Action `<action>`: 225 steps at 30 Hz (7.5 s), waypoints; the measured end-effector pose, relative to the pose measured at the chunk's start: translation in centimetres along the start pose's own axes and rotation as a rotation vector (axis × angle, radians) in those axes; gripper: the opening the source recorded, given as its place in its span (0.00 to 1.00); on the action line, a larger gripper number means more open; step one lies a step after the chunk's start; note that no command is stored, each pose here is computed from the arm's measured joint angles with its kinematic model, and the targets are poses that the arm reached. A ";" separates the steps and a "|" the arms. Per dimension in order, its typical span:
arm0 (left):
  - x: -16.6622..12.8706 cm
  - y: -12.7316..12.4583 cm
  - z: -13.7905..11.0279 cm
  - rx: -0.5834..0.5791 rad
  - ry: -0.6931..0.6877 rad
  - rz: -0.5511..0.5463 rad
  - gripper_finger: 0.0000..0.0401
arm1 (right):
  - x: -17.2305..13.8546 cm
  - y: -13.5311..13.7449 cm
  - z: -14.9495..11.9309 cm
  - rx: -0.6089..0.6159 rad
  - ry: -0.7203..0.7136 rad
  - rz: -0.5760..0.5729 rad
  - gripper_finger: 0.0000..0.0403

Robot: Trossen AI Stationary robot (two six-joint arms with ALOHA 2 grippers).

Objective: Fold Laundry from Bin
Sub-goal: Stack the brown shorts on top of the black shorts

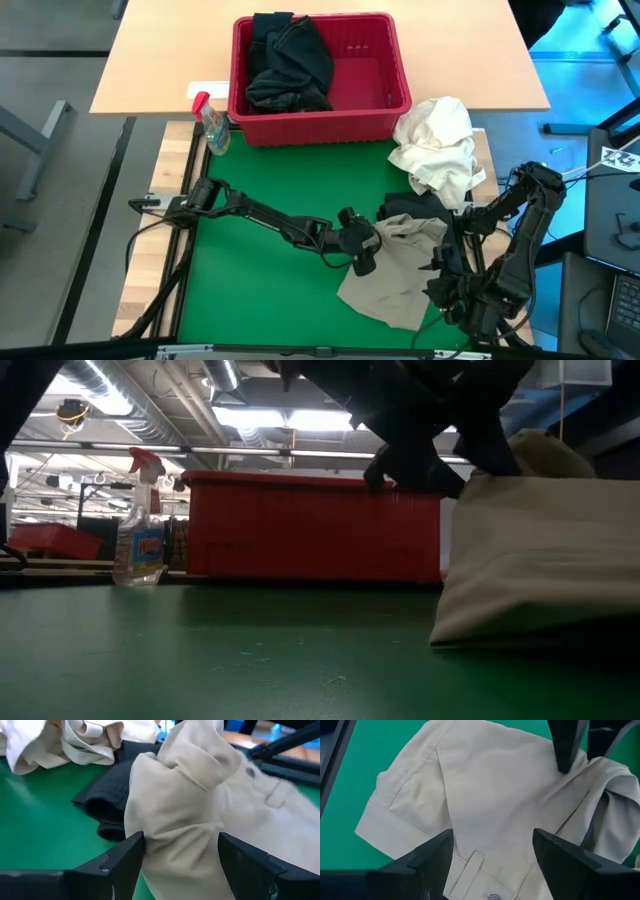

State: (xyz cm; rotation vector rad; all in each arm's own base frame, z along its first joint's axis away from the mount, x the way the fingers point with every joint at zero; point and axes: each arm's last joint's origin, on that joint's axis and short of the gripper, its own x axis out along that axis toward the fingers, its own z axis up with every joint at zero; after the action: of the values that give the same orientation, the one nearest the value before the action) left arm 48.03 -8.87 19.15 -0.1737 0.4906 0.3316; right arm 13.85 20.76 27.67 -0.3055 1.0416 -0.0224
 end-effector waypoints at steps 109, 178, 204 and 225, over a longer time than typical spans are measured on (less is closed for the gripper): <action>-7.6 -4.6 -0.4 0.227 0.110 -0.035 0.06 | 5.2 -8.9 4.8 0.199 0.126 -0.164 0.67; -5.8 -5.8 3.5 0.086 -0.299 -0.337 0.06 | -6.5 -10.2 2.9 0.340 0.174 0.315 0.01; 1.8 4.3 4.9 -0.068 -0.291 -0.125 0.09 | 2.8 -17.8 -3.0 0.355 0.483 -0.222 0.15; -6.8 6.5 5.8 0.253 0.207 0.110 0.37 | 0.8 -18.3 -3.2 0.379 0.440 -0.147 0.57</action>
State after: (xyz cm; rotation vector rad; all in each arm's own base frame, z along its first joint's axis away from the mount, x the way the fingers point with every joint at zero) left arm 42.63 -3.24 26.98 0.0666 0.7436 0.3578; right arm 13.84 2.38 30.28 -0.0277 1.4203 -0.4310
